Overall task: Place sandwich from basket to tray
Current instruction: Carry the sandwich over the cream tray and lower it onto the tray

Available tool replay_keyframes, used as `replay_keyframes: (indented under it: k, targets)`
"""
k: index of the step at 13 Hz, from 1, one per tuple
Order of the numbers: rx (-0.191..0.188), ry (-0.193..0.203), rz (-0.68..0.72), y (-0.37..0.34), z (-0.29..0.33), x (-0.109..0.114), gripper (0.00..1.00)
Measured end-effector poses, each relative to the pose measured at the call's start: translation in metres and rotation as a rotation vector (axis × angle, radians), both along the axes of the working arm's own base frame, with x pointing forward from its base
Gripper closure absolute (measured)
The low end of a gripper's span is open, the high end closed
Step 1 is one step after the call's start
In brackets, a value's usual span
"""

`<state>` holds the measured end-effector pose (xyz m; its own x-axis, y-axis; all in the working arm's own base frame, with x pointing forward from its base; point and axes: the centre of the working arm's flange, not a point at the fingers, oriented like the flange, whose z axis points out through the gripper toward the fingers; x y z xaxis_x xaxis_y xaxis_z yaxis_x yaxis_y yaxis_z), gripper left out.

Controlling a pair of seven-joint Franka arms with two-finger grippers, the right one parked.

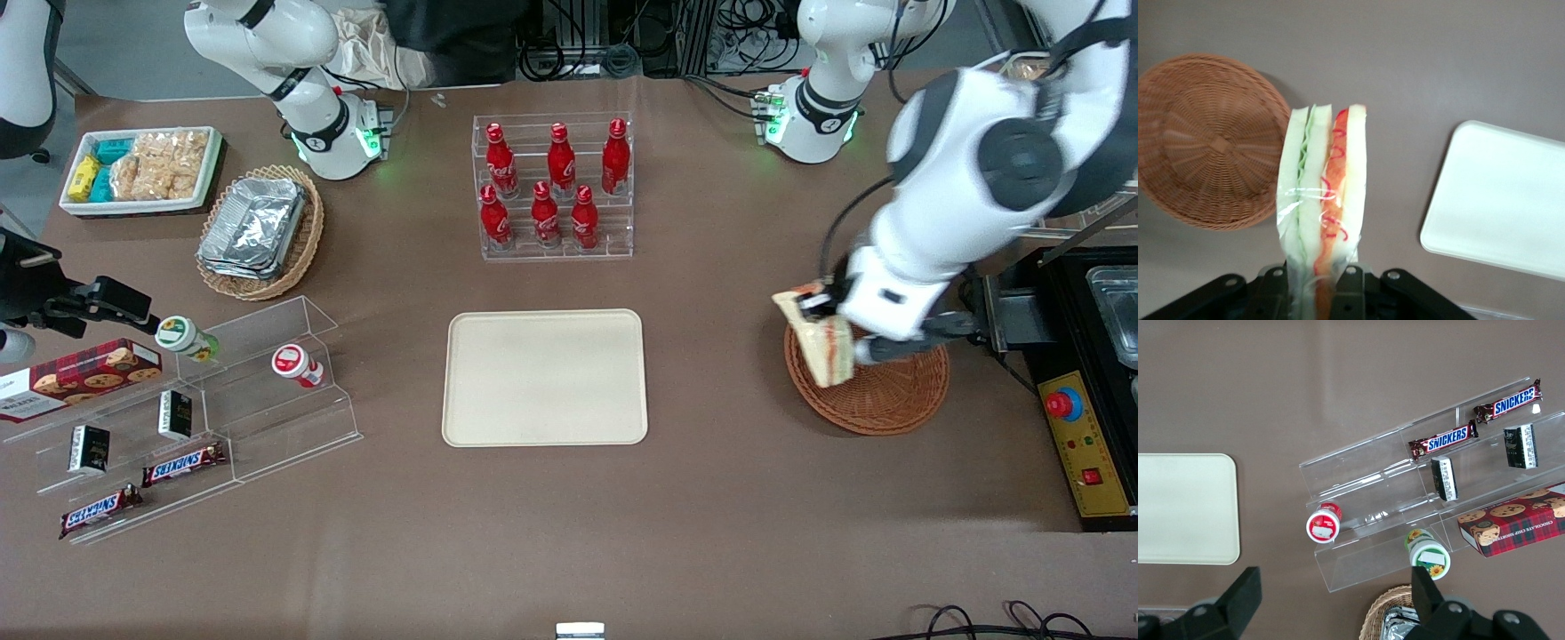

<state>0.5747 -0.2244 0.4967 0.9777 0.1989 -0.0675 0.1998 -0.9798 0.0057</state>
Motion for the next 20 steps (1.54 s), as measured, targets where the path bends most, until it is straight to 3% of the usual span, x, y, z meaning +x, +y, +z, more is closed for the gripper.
replay_keyframes:
  k: [2, 5, 8, 15, 19, 20]
  targets:
    - [-0.004, 0.04, -0.099, -0.061, -0.042, 0.007, 0.8]
    - [0.028, 0.079, -0.157, -0.123, -0.118, 0.02, 0.8]
    - [-0.009, 0.071, -0.18, -0.153, -0.161, 0.022, 0.8]
    - [-0.053, 0.089, -0.233, -0.208, -0.233, -0.003, 0.8]
    - [-0.011, 0.093, -0.254, -0.213, -0.274, -0.009, 0.81]
    - [-0.015, 0.086, -0.241, -0.214, -0.279, -0.008, 0.84]
